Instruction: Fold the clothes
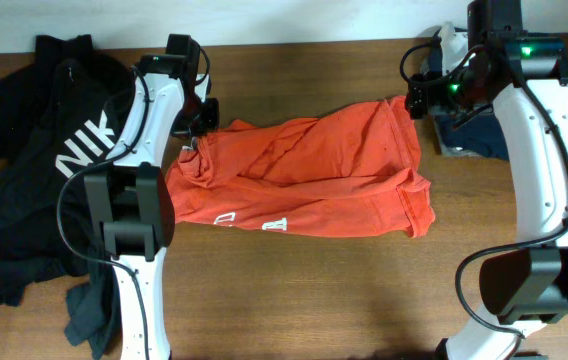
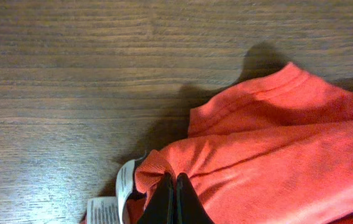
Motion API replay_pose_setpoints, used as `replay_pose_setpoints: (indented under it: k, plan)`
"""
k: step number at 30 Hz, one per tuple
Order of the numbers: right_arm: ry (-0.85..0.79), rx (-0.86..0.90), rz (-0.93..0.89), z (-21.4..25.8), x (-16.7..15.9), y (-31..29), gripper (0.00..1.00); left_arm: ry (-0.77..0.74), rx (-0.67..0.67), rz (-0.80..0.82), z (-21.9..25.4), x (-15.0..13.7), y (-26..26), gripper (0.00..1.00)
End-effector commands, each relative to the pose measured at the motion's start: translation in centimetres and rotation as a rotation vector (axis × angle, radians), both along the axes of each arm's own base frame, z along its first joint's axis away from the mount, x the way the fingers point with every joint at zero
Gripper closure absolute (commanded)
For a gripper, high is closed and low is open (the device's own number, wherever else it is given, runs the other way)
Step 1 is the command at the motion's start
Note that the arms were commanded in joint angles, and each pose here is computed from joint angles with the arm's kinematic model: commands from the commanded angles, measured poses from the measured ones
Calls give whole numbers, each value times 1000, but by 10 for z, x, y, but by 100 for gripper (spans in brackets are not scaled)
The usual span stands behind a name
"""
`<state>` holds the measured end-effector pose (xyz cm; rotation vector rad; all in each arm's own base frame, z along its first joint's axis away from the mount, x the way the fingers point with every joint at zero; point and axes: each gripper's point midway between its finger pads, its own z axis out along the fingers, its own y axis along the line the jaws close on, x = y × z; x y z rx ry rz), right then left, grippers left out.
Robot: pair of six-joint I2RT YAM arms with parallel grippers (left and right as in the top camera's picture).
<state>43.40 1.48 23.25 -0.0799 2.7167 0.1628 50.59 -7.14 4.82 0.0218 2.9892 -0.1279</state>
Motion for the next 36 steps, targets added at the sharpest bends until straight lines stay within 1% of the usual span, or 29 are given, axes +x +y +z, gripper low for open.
replay_pose_setpoints:
  k: [1, 3, 6, 9, 11, 14, 18, 22, 25, 28, 32, 36]
  plan:
    - [-8, 12, 4, 3, 0, 2, 13, -138, -29, -8, 42, 32, 2, 99]
    - [-8, 12, 4, 3, 0, 2, 13, -247, -38, -3, 80, 51, 3, 99]
    - [-7, 12, 4, 3, 0, 2, 13, -406, -45, -24, 136, 71, 2, 99]
    - [-8, 11, 4, 4, 0, 2, 13, -551, -54, -30, 189, 81, 0, 99]
    - [-12, 11, 4, 3, 2, 2, 13, -607, -58, -31, 210, 83, -1, 99]
    - [-20, 12, 4, 1, 6, 2, 13, -628, -53, -44, 219, 83, -1, 99]
    - [-39, 11, 4, -8, 22, 1, 14, -626, -44, -62, 218, 82, -1, 99]
    - [-81, 18, 8, -27, 54, 2, 14, -624, -48, -64, 218, 81, -2, 99]
    - [-113, 33, 16, -53, 84, 5, 14, -615, -50, -73, 216, 79, -8, 99]
    - [-124, 34, 16, -78, 105, 4, 15, -613, -51, -87, 215, 78, -14, 99]
    - [-133, 34, 27, -112, 127, 10, 21, -614, -51, -106, 215, 77, -23, 99]
    - [-149, 36, 58, -126, 137, 28, 26, -613, -51, -128, 215, 75, -31, 99]
